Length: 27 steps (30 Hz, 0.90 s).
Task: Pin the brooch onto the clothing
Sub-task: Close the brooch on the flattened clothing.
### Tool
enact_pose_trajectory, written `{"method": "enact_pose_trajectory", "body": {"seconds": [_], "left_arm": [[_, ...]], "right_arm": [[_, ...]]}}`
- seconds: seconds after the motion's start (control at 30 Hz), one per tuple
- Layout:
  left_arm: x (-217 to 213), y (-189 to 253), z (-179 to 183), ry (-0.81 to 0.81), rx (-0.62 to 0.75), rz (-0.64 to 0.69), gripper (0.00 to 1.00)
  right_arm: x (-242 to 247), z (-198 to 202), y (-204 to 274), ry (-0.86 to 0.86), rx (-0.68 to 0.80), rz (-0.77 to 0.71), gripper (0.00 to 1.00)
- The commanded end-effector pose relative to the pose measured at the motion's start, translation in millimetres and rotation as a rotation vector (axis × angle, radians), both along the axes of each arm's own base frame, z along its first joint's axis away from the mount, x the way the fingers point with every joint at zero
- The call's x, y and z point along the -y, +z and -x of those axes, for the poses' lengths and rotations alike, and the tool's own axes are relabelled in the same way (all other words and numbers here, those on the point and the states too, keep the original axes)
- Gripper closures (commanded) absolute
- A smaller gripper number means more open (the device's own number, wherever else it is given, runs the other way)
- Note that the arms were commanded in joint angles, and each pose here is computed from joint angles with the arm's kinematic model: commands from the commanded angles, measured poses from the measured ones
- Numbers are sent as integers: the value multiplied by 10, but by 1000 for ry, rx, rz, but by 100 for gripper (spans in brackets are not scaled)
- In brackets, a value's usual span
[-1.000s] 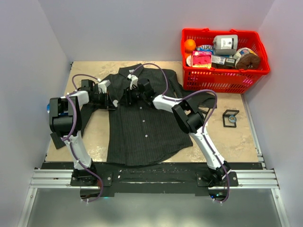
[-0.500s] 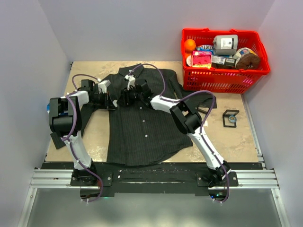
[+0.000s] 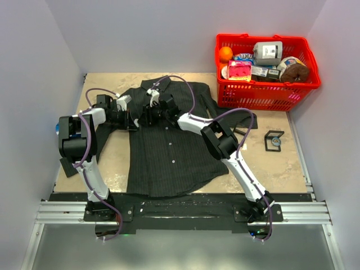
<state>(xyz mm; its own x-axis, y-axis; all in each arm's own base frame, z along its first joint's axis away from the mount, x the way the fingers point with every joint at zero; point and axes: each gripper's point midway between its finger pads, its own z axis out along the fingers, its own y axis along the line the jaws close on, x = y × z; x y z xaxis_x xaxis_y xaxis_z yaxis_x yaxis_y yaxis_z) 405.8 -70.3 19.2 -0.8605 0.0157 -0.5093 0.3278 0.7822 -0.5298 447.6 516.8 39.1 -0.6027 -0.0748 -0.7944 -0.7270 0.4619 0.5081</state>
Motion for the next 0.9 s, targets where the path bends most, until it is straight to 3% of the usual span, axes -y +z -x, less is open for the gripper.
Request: {"method": "enact_pose_trajectory", "body": {"seconds": [0.0,0.87], "left_arm": [[-9,-116,-10,-16,-2,-51,100],[-88,-172,-18,25,-42,-51,100]], "right_arm": [[-157,83,-82,17,1,14,53],[58,80,-62,12,-43,-29,51]]}}
